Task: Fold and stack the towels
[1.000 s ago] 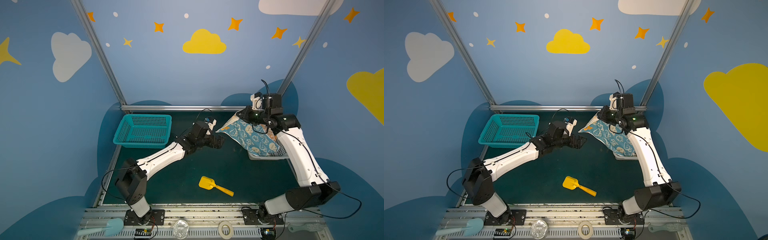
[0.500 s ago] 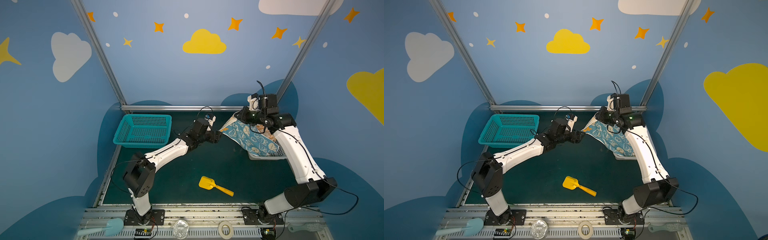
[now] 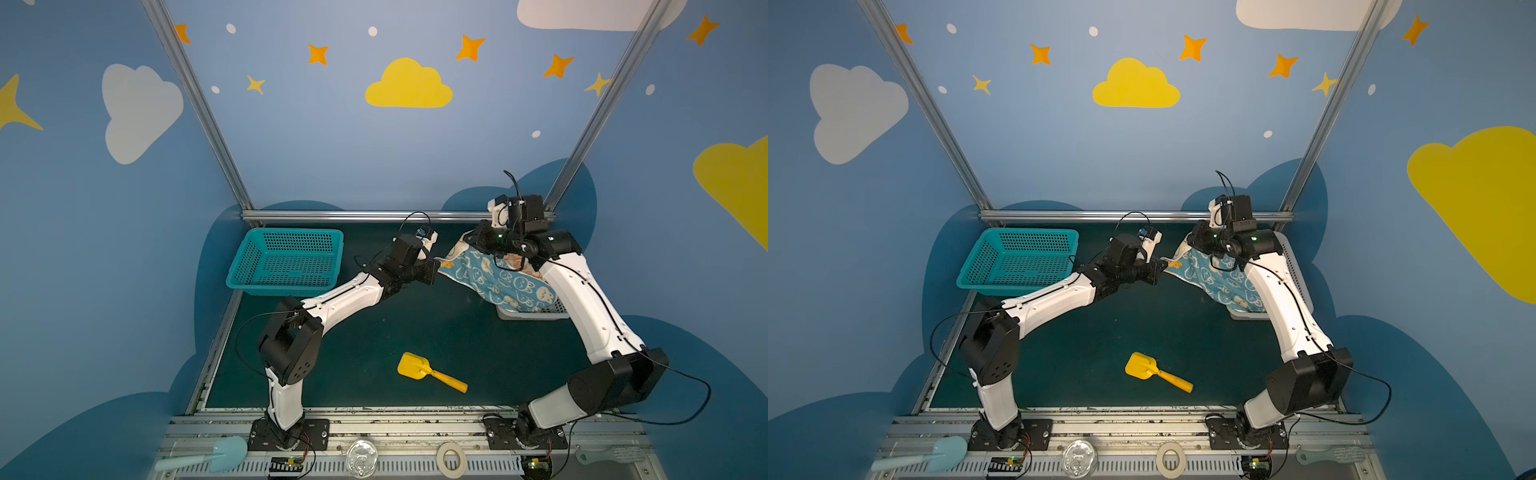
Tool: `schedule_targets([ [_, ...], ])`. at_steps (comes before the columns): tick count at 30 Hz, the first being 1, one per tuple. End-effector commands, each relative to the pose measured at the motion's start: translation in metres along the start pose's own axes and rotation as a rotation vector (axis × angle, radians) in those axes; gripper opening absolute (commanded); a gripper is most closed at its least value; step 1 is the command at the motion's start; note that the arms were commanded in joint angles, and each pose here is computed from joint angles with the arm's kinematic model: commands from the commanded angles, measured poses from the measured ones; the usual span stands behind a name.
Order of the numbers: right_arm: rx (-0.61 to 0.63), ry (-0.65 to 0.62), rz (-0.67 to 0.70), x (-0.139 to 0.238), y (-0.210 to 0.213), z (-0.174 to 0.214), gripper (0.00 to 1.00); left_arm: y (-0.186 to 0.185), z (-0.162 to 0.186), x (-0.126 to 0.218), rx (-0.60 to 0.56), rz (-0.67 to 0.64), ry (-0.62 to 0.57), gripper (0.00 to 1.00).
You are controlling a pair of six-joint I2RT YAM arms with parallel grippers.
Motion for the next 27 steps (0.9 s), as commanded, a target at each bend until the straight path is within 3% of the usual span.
schedule_targets([
  [1, 0.024, 0.001, -0.006, -0.002, 0.004, -0.001, 0.01, 0.012, -0.027, 0.038, -0.016, -0.09, -0.062, 0.03],
  [10, 0.123, 0.022, -0.09, -0.006, 0.059, 0.005, 0.0, 0.027, -0.082, 0.137, -0.063, -0.261, -0.201, 0.03],
  [17, 0.219, -0.022, -0.189, 0.025, 0.106, 0.006, 0.0, 0.015, -0.103, 0.213, -0.118, -0.355, -0.317, 0.03],
  [19, 0.184, -0.057, -0.181, 0.029, 0.107, 0.007, 0.0, 0.013, -0.107, 0.232, -0.116, -0.363, -0.36, 0.03],
  [22, 0.167, -0.072, -0.173, 0.024, 0.102, 0.009, 0.0, 0.012, -0.11, 0.242, -0.119, -0.364, -0.373, 0.03],
  [27, 0.162, 0.002, -0.128, -0.005, 0.09, 0.02, 0.0, 0.031, -0.103, 0.227, -0.107, -0.436, -0.322, 0.03],
])
Point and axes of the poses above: each gripper's point midway between its finger pads, its own x axis back along the fingers, its own y axis along the line the jaws close on, z = x × y, the point moved 6 cm from there along x, back along the fingers, and after that the axes turned 7 degrees about x, right-handed, at the moved point
